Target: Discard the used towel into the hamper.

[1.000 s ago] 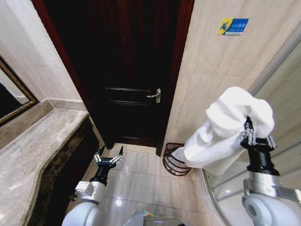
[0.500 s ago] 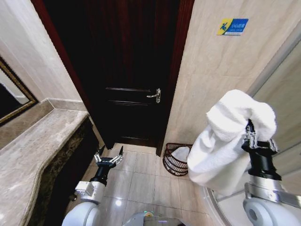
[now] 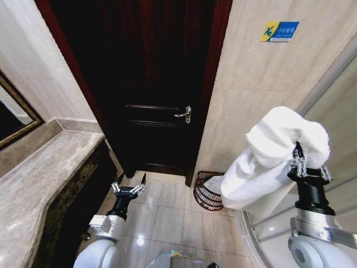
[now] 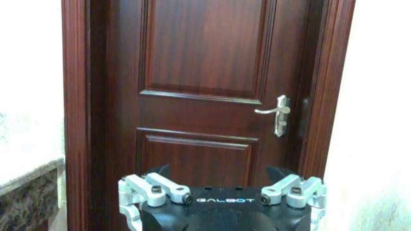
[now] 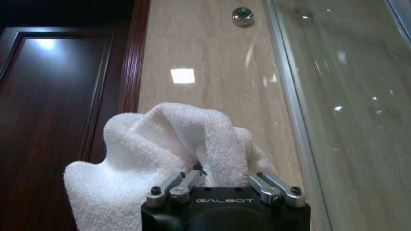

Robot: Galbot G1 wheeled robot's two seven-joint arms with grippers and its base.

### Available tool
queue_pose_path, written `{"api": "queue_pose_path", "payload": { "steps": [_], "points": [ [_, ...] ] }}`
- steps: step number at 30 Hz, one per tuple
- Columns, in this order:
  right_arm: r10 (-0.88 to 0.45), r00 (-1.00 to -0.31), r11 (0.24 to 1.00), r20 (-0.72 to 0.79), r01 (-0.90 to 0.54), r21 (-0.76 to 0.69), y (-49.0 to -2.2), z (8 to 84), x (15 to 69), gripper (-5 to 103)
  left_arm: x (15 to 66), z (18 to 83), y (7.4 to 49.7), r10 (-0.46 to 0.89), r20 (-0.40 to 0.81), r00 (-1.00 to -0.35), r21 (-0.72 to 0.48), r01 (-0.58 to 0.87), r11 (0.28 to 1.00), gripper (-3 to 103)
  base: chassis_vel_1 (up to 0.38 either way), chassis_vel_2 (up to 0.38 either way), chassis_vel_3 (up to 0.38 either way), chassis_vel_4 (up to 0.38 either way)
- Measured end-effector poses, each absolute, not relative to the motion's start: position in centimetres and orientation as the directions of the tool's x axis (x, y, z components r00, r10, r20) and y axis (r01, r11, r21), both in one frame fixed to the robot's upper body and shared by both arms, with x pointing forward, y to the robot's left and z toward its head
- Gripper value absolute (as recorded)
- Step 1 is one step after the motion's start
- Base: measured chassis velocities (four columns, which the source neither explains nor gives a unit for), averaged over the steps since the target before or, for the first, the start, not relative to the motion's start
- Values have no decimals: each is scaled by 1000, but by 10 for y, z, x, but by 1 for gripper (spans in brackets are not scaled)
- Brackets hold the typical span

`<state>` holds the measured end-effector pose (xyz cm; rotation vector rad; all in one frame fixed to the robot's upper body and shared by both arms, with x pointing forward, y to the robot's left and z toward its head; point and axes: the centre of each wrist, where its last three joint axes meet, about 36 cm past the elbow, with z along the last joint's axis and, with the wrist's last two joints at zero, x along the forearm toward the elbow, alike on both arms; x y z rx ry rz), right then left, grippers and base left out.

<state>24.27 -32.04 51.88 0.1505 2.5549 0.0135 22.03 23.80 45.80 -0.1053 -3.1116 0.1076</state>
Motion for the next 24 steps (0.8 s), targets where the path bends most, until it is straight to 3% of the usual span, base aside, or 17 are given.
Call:
{"api": "queue_pose_path", "payload": {
  "steps": [24],
  "points": [
    [122, -821, 992, -558, 118, 43, -322, 516, 244, 20, 220, 458, 238, 68, 24, -997, -70, 67, 995, 100, -100, 103, 110, -104]
  ]
}}
